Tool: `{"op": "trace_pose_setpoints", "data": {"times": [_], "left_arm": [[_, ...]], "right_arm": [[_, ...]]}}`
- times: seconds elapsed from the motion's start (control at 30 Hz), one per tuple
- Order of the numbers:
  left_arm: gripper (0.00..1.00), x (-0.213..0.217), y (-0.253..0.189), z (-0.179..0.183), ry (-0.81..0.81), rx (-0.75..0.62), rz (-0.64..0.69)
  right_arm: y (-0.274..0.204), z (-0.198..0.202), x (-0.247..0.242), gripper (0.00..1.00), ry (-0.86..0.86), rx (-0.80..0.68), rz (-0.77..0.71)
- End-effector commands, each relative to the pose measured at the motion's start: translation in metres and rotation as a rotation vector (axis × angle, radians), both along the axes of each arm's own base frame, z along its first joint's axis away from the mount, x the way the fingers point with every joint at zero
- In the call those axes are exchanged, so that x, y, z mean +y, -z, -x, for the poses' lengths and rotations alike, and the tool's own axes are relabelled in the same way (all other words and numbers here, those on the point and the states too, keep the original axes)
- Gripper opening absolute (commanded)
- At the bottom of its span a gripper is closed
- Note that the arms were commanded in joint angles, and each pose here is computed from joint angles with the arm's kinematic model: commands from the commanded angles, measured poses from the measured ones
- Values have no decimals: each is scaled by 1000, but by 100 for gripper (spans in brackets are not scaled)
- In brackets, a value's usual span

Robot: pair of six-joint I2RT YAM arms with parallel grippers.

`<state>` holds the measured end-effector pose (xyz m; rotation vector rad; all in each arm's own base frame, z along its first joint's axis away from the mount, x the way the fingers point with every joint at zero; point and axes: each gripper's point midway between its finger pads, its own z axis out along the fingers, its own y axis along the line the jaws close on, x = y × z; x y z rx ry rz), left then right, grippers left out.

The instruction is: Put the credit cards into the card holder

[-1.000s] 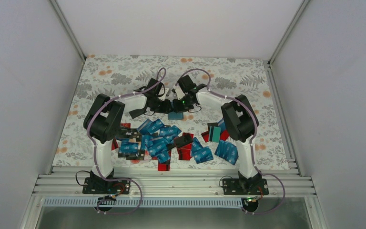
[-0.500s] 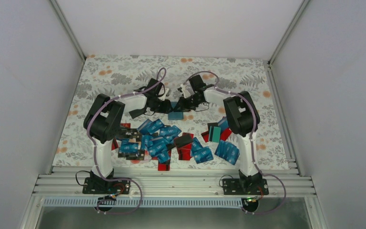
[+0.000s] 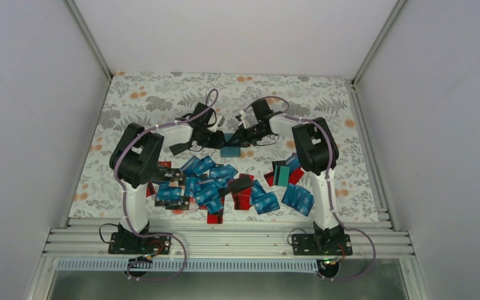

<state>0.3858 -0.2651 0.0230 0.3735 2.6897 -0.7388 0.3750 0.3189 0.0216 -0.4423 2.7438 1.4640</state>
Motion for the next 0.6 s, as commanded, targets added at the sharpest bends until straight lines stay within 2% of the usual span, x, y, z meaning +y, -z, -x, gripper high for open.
{"op": "trace_pose_setpoints", "data": {"times": [0.0, 0.13, 0.27, 0.57], "left_arm": [[28, -9, 21, 28, 65, 77, -25], [28, -8, 18, 27, 60, 68, -35], [28, -6, 19, 25, 51, 62, -52], [28, -1, 16, 19, 30, 42, -79]], "right_arm": [[124, 50, -54, 8, 62, 273, 404], [112, 52, -50, 28, 39, 281, 382], [66, 38, -34, 40, 9, 205, 274], [-33, 22, -5, 41, -30, 73, 29]]}}
